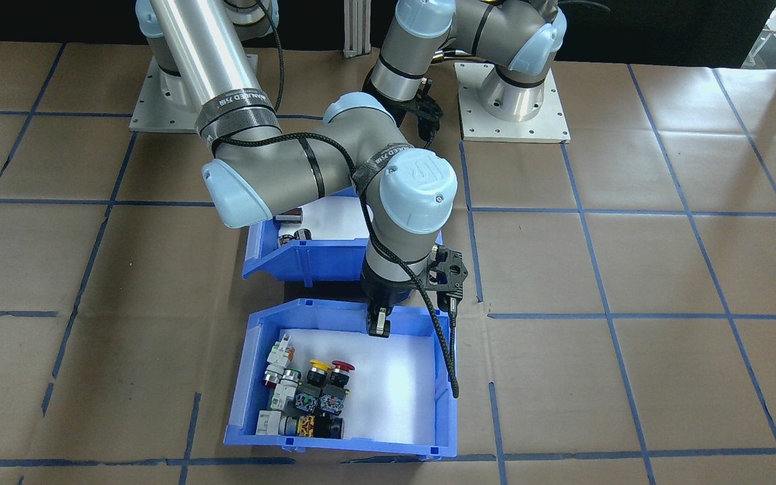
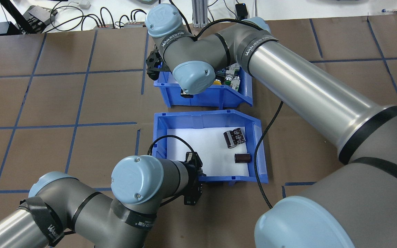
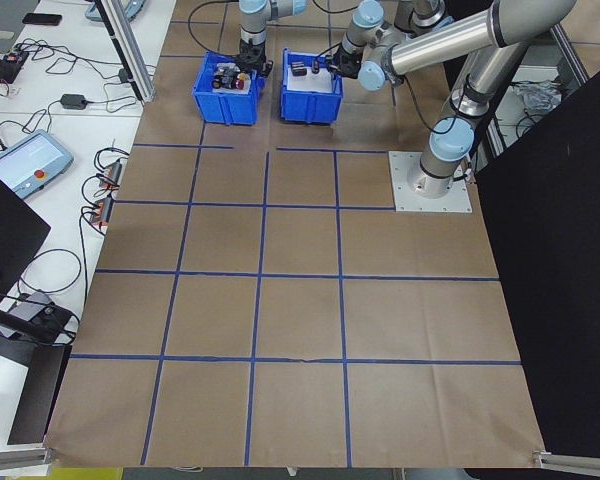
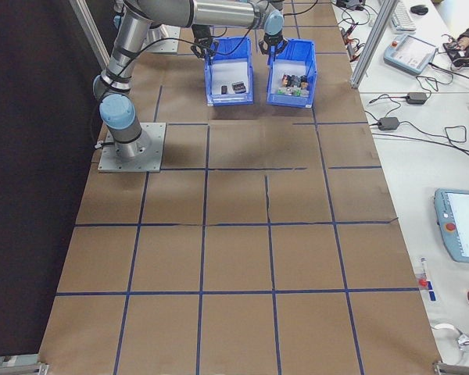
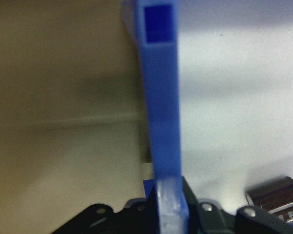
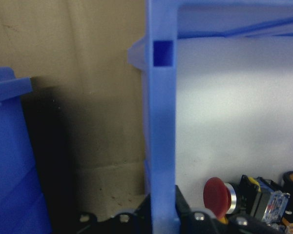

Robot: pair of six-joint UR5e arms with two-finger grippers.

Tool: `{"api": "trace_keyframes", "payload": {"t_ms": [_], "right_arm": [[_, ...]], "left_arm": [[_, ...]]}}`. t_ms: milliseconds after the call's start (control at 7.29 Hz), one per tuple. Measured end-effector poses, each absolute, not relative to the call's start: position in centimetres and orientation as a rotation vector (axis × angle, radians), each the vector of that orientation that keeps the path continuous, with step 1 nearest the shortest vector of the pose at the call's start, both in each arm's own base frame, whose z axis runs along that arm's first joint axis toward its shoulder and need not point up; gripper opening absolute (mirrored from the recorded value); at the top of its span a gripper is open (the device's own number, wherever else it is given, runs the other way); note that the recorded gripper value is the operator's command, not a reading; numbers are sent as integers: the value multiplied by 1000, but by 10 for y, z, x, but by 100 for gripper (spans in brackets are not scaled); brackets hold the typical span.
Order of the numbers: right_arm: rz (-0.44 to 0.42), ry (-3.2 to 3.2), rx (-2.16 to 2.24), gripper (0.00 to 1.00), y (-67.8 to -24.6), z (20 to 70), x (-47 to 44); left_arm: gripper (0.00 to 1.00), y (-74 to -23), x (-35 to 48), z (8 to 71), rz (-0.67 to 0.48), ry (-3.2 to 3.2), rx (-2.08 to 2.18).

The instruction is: Place battery box in front

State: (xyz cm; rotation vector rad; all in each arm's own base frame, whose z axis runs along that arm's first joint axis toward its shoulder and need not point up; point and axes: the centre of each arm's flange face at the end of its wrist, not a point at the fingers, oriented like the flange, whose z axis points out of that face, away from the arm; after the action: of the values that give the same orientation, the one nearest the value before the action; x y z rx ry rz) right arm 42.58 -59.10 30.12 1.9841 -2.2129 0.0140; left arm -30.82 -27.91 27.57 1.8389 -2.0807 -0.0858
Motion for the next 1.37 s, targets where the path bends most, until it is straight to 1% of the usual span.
{"api": "trace_keyframes", "payload": {"t_ms": [274, 411, 685, 960, 1371], "right_arm": [[78, -2194, 1967, 0, -596, 339, 406], [109, -2180, 1965, 0, -604, 362, 382], [146, -2163, 1954, 0, -620, 405, 317], [127, -2135, 1962, 0, -625, 434, 263], [32, -2038, 2059, 0, -620, 459, 146]], "left_arm": [[0, -271, -284, 288, -63, -2164, 1787], [0, -273, -265, 298, -49, -2199, 1769], [0, -294, -206, 314, -20, -2247, 1760], [0, -330, -158, 328, -26, -2221, 1781], [0, -408, -143, 360, -51, -2214, 1787]]}}
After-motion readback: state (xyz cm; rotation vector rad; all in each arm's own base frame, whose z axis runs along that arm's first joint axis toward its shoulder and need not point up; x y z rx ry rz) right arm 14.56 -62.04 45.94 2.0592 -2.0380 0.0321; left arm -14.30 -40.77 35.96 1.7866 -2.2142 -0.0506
